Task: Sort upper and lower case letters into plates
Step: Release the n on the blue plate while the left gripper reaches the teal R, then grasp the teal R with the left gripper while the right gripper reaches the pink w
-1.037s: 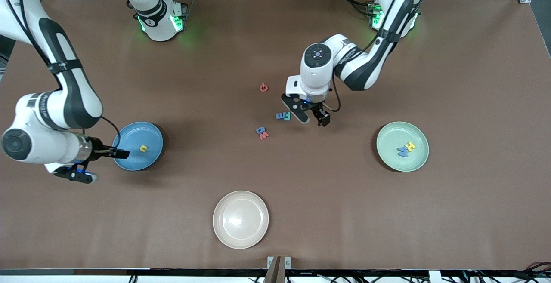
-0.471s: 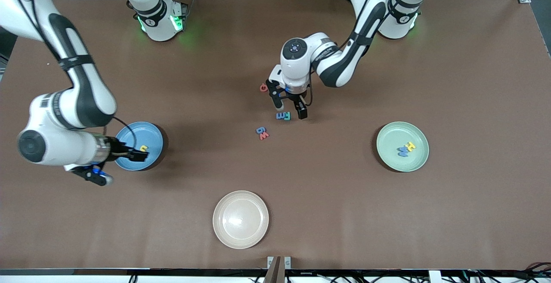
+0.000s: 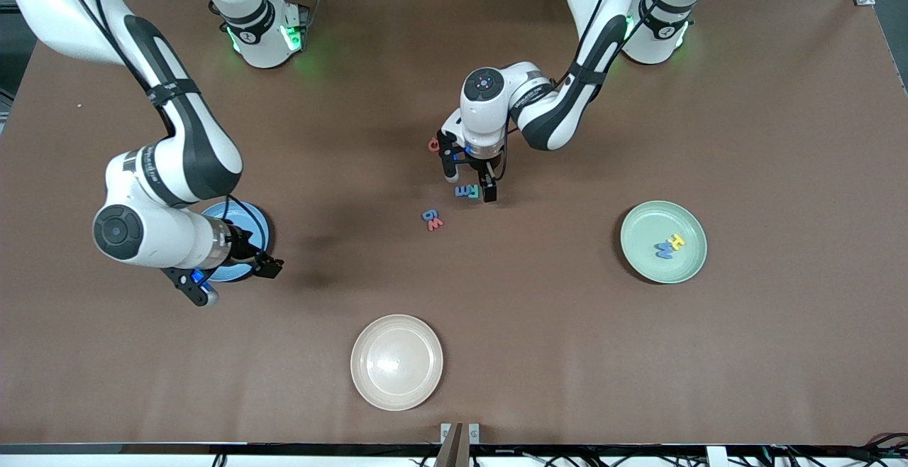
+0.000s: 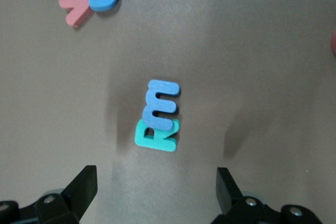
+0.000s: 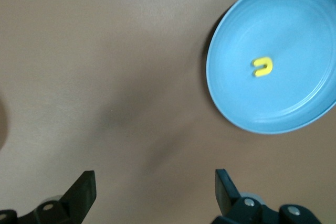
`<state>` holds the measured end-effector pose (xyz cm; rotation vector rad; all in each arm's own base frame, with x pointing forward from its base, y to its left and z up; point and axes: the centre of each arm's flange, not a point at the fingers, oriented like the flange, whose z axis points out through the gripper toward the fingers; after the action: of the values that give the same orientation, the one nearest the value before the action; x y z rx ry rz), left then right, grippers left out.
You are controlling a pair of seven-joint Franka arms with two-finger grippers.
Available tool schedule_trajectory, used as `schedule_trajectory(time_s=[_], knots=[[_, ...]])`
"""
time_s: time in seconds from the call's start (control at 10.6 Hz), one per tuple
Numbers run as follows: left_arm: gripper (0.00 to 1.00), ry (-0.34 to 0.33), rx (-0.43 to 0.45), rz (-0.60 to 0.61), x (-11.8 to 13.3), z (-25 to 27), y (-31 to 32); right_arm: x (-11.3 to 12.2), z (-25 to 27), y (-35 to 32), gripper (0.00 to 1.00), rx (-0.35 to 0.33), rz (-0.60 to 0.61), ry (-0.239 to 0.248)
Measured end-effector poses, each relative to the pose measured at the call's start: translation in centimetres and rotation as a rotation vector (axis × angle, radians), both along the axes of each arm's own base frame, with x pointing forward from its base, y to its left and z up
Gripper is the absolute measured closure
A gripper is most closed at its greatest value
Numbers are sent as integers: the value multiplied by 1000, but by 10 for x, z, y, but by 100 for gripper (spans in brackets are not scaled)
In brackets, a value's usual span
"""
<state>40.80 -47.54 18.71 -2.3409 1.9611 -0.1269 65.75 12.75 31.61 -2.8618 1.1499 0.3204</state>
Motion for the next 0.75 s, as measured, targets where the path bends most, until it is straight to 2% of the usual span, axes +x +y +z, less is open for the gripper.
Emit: schedule_trajectory(time_s=[0.38,0.75], knots=[[0,5,-16,6,13,-7,-8,-5,-12,51,0,-3,-89,-17],[0,39,-27,1,18,-17,-7,-17,-23,92,0,-24,-170,13]])
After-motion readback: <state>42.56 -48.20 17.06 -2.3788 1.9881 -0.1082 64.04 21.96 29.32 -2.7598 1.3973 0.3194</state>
